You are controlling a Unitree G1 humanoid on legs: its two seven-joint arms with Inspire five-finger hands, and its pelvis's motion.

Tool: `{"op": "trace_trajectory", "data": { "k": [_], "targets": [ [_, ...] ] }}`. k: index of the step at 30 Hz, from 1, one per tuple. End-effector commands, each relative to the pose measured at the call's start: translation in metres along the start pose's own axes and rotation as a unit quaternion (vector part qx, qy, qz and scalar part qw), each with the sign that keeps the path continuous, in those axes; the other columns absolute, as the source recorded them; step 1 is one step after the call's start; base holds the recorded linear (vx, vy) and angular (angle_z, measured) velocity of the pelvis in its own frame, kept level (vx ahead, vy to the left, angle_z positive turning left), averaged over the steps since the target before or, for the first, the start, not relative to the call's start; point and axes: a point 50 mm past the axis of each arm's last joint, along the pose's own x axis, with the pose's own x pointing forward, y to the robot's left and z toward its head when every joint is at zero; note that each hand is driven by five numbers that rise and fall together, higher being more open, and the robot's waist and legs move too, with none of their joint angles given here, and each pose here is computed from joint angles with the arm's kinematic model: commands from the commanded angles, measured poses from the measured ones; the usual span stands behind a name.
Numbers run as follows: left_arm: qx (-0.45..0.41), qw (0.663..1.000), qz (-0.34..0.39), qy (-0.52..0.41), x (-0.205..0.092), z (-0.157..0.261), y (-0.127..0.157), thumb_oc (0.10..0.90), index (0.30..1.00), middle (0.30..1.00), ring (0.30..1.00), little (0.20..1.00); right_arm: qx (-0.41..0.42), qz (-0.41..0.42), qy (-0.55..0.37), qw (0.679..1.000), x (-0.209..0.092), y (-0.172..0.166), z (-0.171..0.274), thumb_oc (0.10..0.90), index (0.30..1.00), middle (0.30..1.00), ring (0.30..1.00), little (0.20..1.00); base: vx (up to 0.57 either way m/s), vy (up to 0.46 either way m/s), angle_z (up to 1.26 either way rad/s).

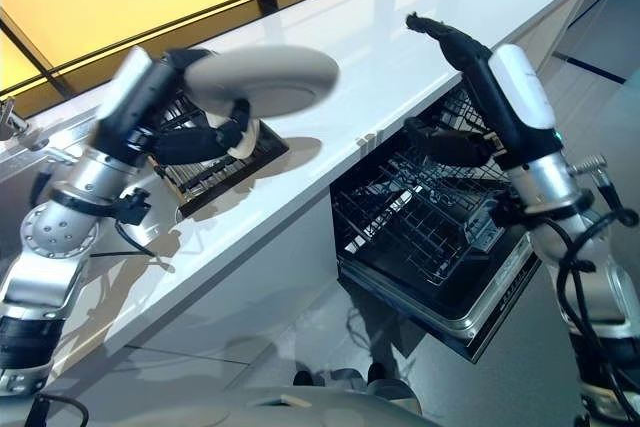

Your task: Pick up plates and place into dishwasher.

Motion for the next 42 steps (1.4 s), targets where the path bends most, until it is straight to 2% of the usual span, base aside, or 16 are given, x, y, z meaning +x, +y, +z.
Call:
{"op": "trace_trajectory", "data": {
  "k": [1, 6, 10, 15, 19, 21, 27, 33, 42],
  "targets": [
    [-0.016, 0.990, 0.020, -0.136, 0.036, 0.040, 0.026, 0.100, 0.300, 0.300, 0.300, 0.200, -0.038, -0.056, -0.109, 0.992, 0.036, -0.037, 0.031, 0.800, 0.900, 0.900, 0.900, 0.900, 0.00, -0.020, 0.04],
    [-0.043, 0.989, -0.007, -0.140, 0.047, 0.040, 0.020, 0.100, 0.300, 0.300, 0.300, 0.200, -0.018, -0.029, -0.131, 0.991, 0.050, -0.029, 0.038, 0.800, 0.900, 0.900, 0.900, 0.900, 0.00, -0.014, 0.04],
    [-0.064, 0.988, -0.027, -0.140, 0.049, 0.040, 0.016, 0.100, 0.300, 0.300, 0.300, 0.200, 0.027, 0.026, -0.126, 0.991, 0.054, -0.017, 0.040, 0.800, 0.900, 0.900, 0.900, 0.900, 0.02, -0.010, 0.03],
    [-0.055, 0.988, -0.028, -0.142, 0.048, 0.038, 0.013, 0.100, 0.300, 0.300, 0.300, 0.200, 0.155, 0.161, -0.070, 0.972, 0.056, 0.011, 0.030, 0.800, 0.900, 0.900, 0.900, 0.900, 0.03, -0.012, 0.06],
    [0.000, 0.989, -0.006, -0.146, 0.048, 0.039, 0.016, 0.100, 0.300, 0.300, 0.300, 0.200, 0.248, 0.208, -0.042, 0.945, 0.055, 0.028, 0.022, 0.800, 0.900, 0.900, 0.900, 0.900, 0.04, -0.014, 0.03],
    [0.058, 0.987, 0.014, -0.147, 0.048, 0.039, 0.020, 0.100, 0.300, 0.300, 0.300, 0.200, 0.300, 0.203, -0.042, 0.931, 0.056, 0.030, 0.020, 0.800, 0.900, 0.900, 0.900, 0.900, 0.05, -0.018, 0.05],
    [0.216, 0.965, 0.069, -0.135, 0.041, 0.038, 0.036, 0.100, 0.300, 0.300, 0.300, 0.200, 0.329, 0.138, -0.045, 0.933, 0.056, 0.020, 0.012, 0.800, 0.900, 0.900, 0.900, 0.900, 0.03, -0.020, 0.05],
    [0.226, 0.964, 0.077, -0.119, 0.035, 0.035, 0.039, 0.100, 0.300, 0.300, 0.300, 0.200, 0.336, 0.120, -0.060, 0.932, 0.052, 0.016, 0.015, 0.800, 0.900, 0.900, 0.900, 0.900, 0.00, -0.007, -0.03],
    [0.211, 0.968, 0.070, -0.113, 0.039, 0.031, 0.033, 0.100, 0.300, 0.300, 0.300, 0.200, 0.357, 0.043, -0.117, 0.926, 0.058, 0.006, 0.028, 0.800, 0.900, 0.900, 0.900, 0.900, 0.00, 0.000, 0.00]
  ]
}}
